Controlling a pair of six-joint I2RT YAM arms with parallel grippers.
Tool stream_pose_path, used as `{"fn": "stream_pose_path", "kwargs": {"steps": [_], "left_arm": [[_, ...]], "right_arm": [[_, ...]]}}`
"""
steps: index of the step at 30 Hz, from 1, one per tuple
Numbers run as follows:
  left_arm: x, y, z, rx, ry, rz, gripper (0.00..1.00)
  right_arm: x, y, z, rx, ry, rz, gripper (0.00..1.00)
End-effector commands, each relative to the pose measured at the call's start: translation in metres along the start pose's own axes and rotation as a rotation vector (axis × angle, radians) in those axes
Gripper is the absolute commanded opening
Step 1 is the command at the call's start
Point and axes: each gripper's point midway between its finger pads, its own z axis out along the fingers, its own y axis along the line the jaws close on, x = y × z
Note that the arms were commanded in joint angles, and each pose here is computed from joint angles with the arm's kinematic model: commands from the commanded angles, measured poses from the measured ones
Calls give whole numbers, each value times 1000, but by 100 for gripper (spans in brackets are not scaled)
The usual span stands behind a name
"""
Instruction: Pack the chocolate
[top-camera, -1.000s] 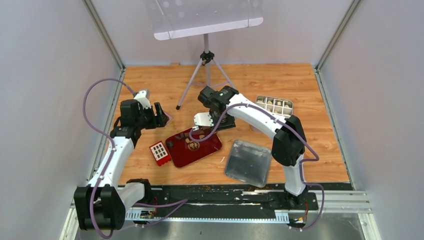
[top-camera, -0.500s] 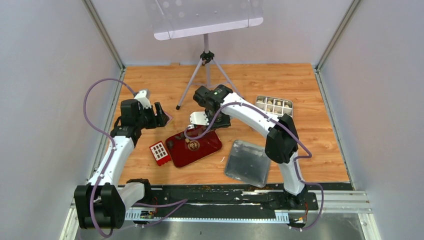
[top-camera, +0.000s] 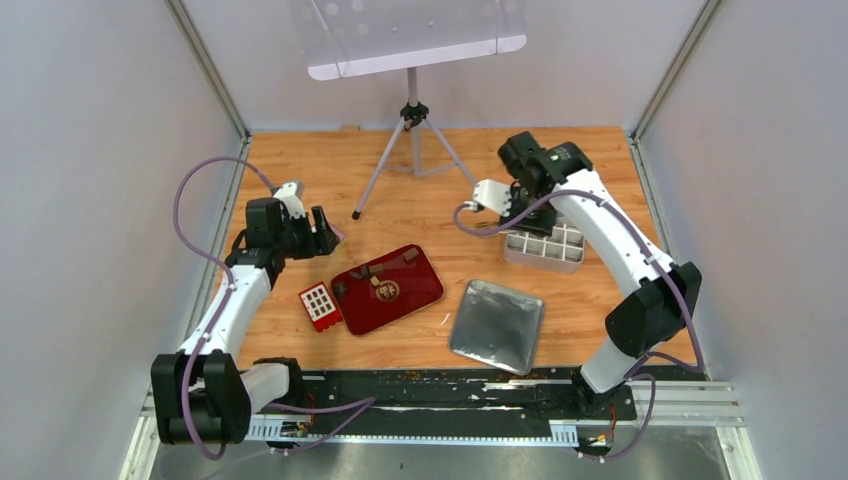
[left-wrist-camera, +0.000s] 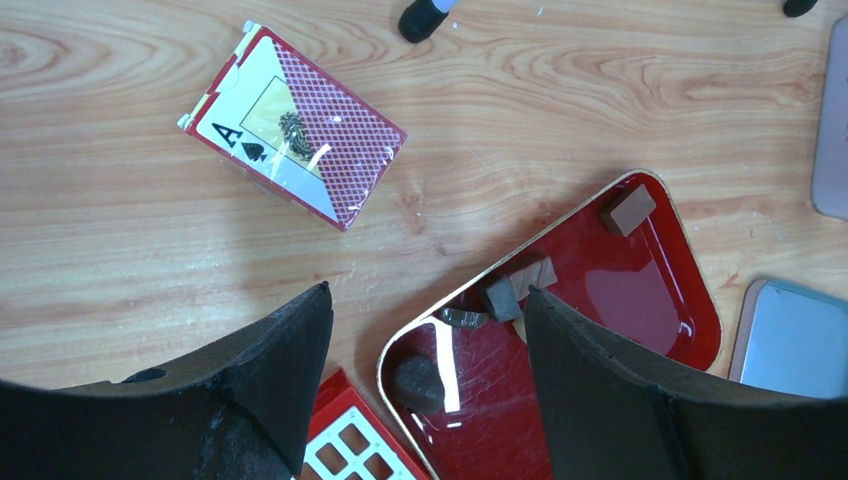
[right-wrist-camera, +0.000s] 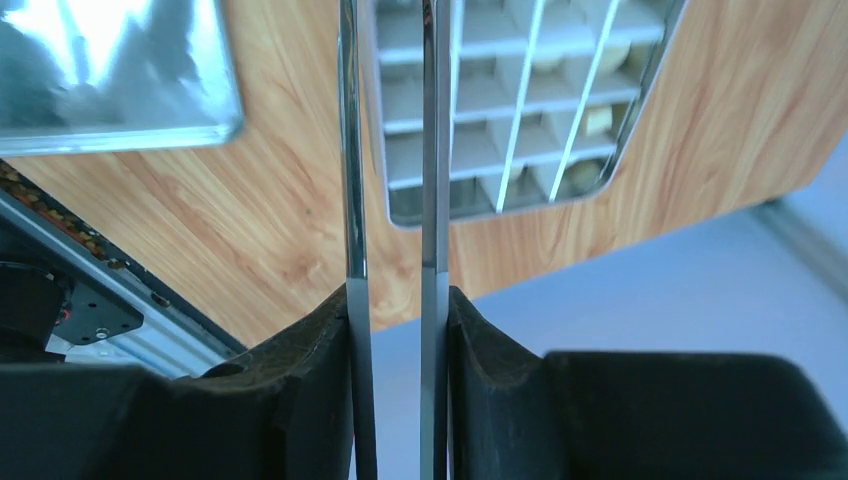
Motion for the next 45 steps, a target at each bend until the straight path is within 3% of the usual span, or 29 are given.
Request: {"fn": "stream_pose_path", "kwargs": {"steps": [1, 6, 13, 19, 27, 32, 45], "left_arm": [[-21, -7, 1, 21, -40, 11, 78], [-20, -8, 4, 28, -34, -2, 78], [-19, -7, 2, 24, -33, 6, 78], [-19, -6, 1, 19, -39, 7, 78], [-17, -6, 2, 20, -36, 4, 78], [-17, -6, 2, 18, -36, 3, 78], [-25, -1, -15, -20, -77, 40, 79]], "right_arm": [[44, -19, 1, 28, 64, 111, 16], [73, -36, 5, 48, 99, 185, 18], [80, -46, 17, 48, 121, 198, 24], [82, -50, 20, 47, 137, 215, 41], [76, -53, 5, 44, 100, 234, 37], [24, -43, -5, 38, 7, 128, 35], [-176, 15, 19, -42, -290, -284, 37]]}}
